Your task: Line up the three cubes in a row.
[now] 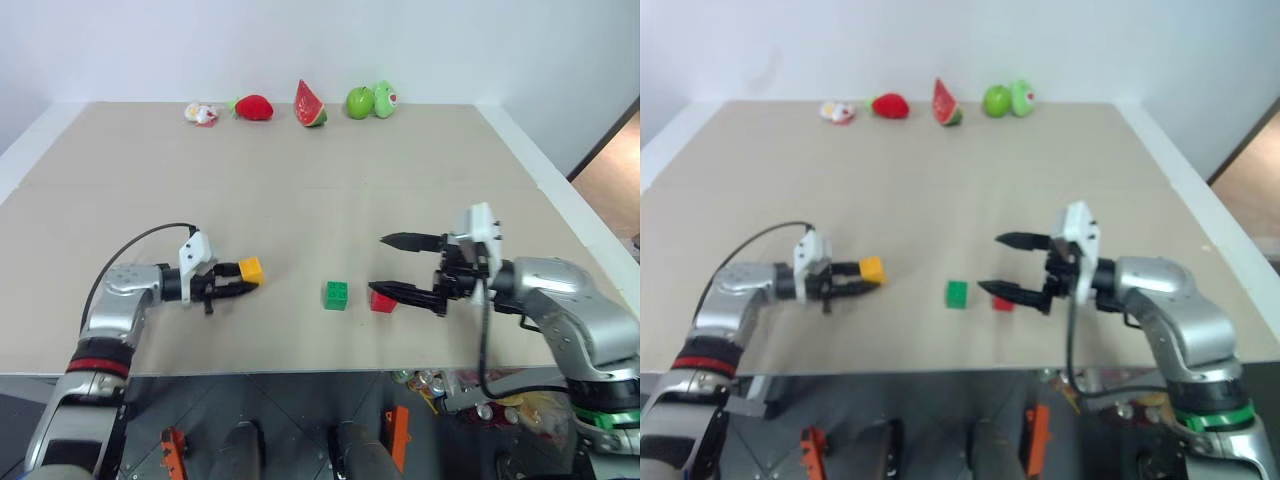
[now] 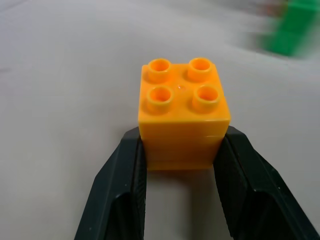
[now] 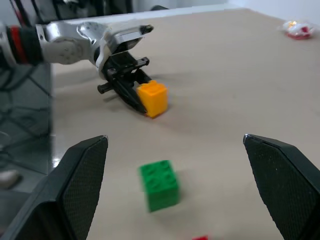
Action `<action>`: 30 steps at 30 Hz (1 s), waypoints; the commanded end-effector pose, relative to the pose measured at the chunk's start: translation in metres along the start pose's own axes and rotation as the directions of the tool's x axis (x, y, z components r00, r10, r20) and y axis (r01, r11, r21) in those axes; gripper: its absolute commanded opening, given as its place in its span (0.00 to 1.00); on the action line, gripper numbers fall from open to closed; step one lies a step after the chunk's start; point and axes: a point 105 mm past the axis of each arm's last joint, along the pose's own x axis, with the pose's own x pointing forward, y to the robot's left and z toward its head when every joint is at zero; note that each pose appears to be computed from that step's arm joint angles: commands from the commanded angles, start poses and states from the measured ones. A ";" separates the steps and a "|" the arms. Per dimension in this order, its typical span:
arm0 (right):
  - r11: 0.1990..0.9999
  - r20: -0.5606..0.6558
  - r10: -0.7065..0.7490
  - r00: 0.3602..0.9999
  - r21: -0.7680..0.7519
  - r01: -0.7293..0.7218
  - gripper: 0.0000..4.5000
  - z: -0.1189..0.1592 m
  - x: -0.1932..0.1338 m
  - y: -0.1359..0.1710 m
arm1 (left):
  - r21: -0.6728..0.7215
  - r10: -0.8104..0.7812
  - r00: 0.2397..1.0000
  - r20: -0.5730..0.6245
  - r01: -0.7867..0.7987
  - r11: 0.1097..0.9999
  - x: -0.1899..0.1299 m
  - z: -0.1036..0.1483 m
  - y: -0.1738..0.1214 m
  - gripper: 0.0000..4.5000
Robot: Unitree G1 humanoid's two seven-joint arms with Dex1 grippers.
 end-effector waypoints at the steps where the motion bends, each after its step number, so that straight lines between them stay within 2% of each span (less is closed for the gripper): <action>1: 0.999 0.004 -0.009 1.000 -0.045 0.009 1.00 0.010 -0.007 0.002 | 0.087 -0.110 0.994 0.013 0.108 0.990 0.006 0.016 -0.016 0.29; 14: 0.998 0.024 -0.027 0.999 -0.053 0.028 1.00 0.019 -0.007 0.007 | 0.128 -0.181 0.983 -0.025 0.183 0.975 0.038 0.010 -0.006 0.29; 30: 1.000 -0.010 -0.020 1.000 0.005 0.020 1.00 0.010 -0.017 0.017 | 0.136 -0.226 0.974 -0.028 0.228 0.964 0.054 0.007 -0.004 0.29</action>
